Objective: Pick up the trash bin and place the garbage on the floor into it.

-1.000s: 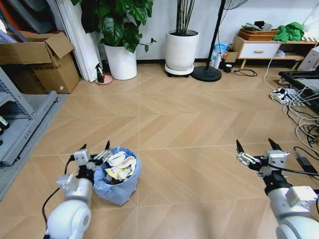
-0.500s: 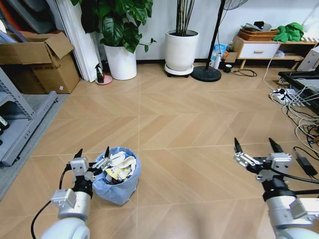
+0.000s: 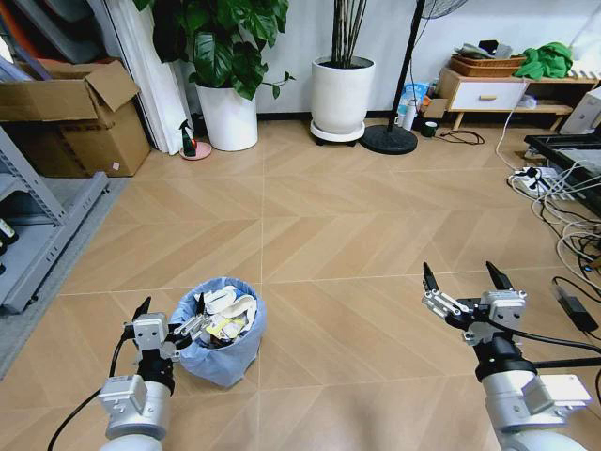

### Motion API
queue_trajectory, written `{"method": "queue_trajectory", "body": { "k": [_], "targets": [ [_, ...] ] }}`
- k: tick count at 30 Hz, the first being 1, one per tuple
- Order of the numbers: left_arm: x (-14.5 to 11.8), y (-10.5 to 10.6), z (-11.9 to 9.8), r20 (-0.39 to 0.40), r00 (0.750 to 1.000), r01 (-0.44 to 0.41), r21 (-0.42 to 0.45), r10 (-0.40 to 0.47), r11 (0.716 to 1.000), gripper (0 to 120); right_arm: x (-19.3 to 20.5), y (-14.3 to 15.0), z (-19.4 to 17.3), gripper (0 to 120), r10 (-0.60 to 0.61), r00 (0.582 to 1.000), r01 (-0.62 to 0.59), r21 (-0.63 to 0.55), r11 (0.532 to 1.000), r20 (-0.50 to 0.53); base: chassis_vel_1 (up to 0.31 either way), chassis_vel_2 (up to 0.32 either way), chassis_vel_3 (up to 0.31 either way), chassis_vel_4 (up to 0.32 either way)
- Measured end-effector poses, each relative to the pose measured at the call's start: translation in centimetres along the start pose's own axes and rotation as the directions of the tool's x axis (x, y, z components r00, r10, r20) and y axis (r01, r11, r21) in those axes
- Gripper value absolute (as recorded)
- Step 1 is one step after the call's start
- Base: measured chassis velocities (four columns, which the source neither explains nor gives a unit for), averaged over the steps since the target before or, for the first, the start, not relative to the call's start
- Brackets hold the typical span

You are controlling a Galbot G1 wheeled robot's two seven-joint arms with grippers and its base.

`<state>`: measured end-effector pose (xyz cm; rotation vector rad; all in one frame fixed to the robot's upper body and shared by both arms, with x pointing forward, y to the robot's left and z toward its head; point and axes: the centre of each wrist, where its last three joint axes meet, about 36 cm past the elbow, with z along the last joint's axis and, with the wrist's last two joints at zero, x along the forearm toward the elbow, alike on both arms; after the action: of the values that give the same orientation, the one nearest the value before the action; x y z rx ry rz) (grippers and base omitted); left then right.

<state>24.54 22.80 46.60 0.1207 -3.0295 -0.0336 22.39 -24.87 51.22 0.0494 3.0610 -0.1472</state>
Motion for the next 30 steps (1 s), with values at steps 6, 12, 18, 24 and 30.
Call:
{"method": "queue_trajectory", "body": {
  "k": [6,12,18,24,30],
  "targets": [
    [-0.18,-0.79,-0.13,0.005,1.000,-0.011,0.040,0.010,0.999,100,0.24,0.00,0.18,100,-0.006,1.000,0.006,0.003,1.000,-0.013,0.000,0.000,0.000,0.000],
    [-0.11,-0.85,-0.24,0.003,1.000,-0.019,0.038,0.018,0.999,100,0.22,-0.09,0.19,100,-0.005,1.000,0.005,0.008,1.000,-0.013,0.000,0.000,0.000,0.000],
    [-0.11,-0.85,-0.24,0.003,1.000,-0.019,0.038,0.019,0.999,100,0.21,-0.11,0.20,100,-0.003,1.000,0.003,0.009,1.000,-0.013,0.000,0.000,0.000,0.000],
    [-0.11,-0.84,-0.25,0.002,1.000,-0.020,0.038,0.020,0.999,100,0.20,-0.12,0.21,100,-0.003,1.000,0.003,0.009,1.000,-0.013,0.000,0.000,0.000,0.000],
    [-0.11,-0.84,-0.25,0.002,1.000,-0.021,0.038,0.021,0.999,100,0.19,-0.13,0.22,100,-0.002,1.000,0.002,0.009,1.000,-0.013,0.000,0.000,0.000,0.000]
  ]
}}
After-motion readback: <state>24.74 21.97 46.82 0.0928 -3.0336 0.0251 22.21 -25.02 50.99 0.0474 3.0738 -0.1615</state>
